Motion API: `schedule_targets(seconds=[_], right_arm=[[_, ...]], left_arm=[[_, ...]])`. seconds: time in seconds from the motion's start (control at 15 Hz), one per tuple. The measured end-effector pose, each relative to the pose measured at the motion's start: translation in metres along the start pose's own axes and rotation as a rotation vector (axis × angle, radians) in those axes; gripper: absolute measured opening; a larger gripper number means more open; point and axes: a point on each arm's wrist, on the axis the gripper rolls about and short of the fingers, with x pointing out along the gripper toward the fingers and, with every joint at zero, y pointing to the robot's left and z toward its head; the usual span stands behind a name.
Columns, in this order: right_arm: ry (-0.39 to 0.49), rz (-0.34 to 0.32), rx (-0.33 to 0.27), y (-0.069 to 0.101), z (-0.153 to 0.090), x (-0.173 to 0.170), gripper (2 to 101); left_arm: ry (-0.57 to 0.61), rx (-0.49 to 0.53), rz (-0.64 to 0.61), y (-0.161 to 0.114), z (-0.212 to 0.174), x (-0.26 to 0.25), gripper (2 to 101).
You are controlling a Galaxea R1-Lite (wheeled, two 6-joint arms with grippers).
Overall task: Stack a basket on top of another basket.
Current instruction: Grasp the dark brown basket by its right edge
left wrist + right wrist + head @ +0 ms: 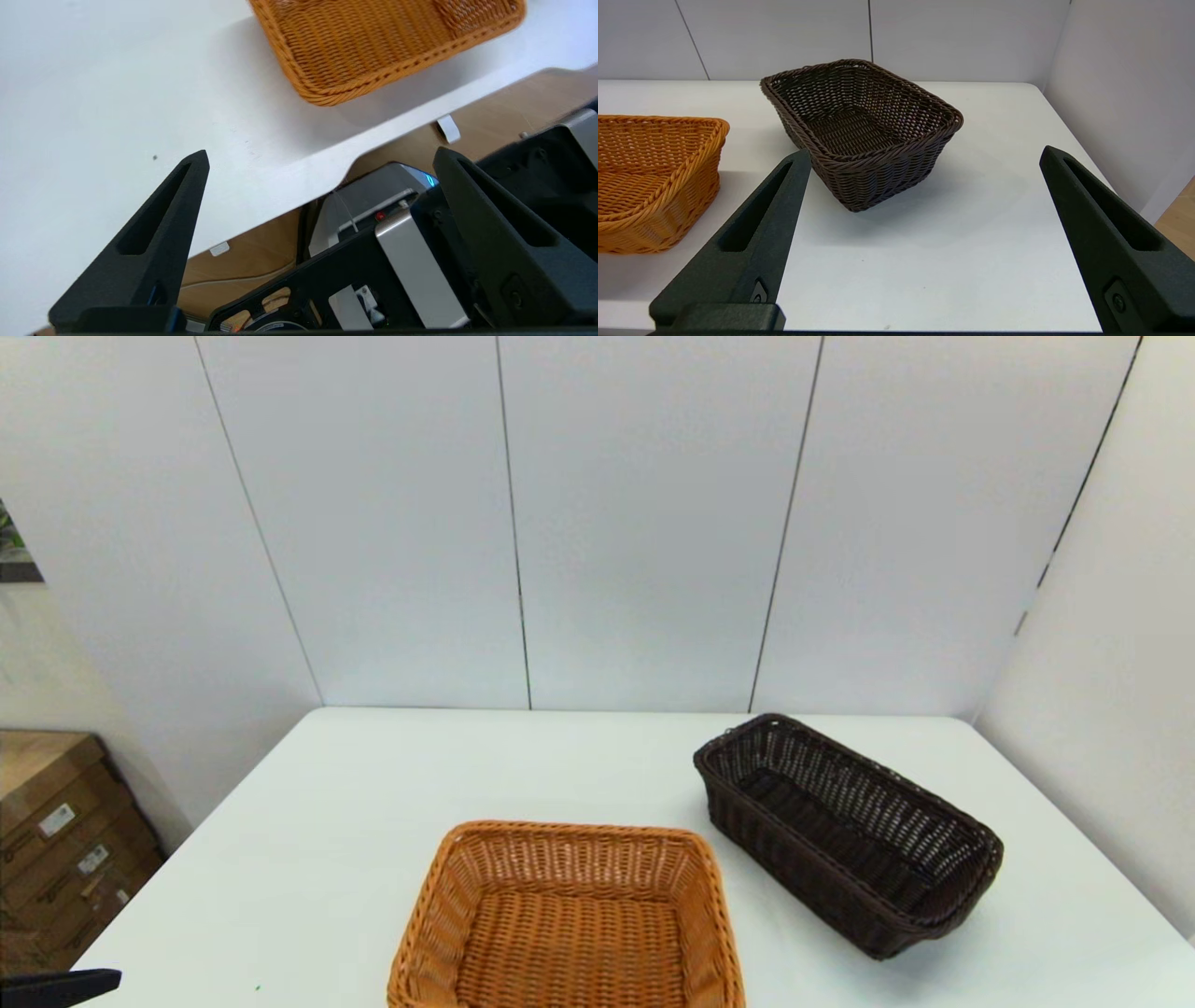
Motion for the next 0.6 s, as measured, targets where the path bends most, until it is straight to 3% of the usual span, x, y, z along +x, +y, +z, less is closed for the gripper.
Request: schedule_targets(seconds=[0.6], right_arm=[[0.0,0.0,0.0,0.0,0.0,0.0,97.3]], left_arm=[[-0.129,-0.072,0.124,0.002,-0.04,-0.013,97.6]])
